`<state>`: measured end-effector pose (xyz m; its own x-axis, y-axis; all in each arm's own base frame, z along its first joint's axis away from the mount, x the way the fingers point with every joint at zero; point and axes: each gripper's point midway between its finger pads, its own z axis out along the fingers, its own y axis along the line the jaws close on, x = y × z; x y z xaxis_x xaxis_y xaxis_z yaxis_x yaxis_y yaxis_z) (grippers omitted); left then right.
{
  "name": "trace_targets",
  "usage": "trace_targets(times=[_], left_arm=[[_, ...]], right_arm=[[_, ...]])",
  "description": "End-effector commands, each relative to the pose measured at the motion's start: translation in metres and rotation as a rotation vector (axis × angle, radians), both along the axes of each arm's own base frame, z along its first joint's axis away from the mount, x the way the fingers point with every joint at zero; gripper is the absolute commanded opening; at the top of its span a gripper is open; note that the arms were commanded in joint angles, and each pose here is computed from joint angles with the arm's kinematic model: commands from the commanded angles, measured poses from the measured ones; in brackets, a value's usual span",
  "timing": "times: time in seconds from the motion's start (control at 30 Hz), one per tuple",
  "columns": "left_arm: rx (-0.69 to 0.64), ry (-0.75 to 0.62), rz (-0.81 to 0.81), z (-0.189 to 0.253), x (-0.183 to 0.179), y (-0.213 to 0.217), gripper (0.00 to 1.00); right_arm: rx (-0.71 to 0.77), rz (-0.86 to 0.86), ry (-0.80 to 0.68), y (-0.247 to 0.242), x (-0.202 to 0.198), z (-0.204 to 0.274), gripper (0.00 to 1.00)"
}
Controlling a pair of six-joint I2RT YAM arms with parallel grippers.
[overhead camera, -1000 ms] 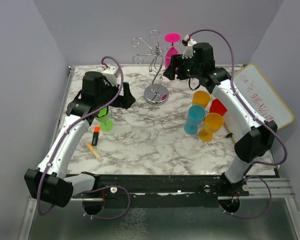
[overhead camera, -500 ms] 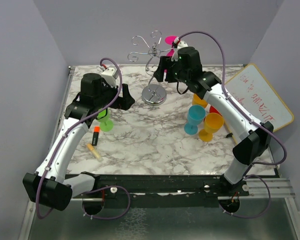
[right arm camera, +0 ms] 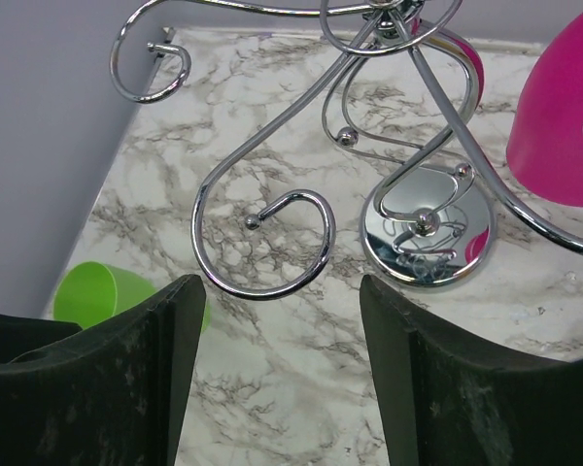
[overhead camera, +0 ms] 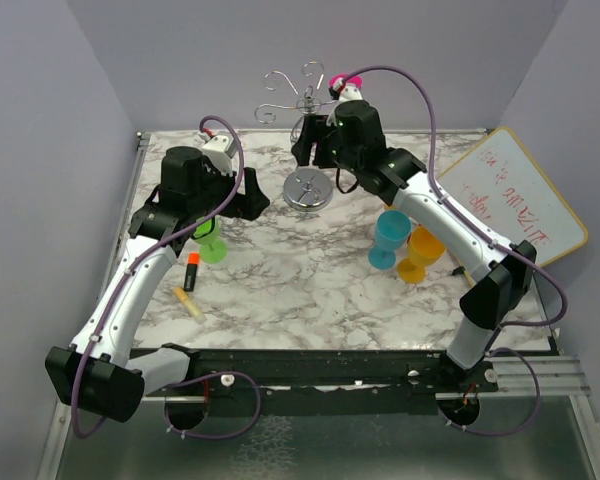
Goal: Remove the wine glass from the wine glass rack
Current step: Adjust the wine rack at the center of the board.
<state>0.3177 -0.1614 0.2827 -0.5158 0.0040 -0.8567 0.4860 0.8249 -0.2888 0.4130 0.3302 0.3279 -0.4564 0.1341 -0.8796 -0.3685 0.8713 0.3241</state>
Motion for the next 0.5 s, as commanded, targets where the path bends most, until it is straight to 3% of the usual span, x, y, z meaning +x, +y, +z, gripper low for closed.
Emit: trace_targets(times=[0.0, 0.23, 0.37, 0.47], left_arm=[[0.001, -0.027, 0.015, 0.006, 0.001, 0.003, 0.88], [0.008, -0.034, 0.017, 0.007, 0.002, 0.004, 0.88], [0.002, -0.038, 0.018, 0.01, 0.003, 0.003, 0.88], [-0.002, -0.04, 0.015, 0.011, 0.004, 0.002, 0.88]], right_arm=[[0.026, 0.006, -0.062, -0.003, -0.007, 0.017, 0.71], [-0.036, 0.226, -0.081, -0.009, -0.057, 0.009, 0.75], [-0.064, 0.222, -0.126, -0.033, -0.078, 0.01, 0.76], [-0.138, 0.098, -0.142, -0.066, -0.076, 0.002, 0.77]])
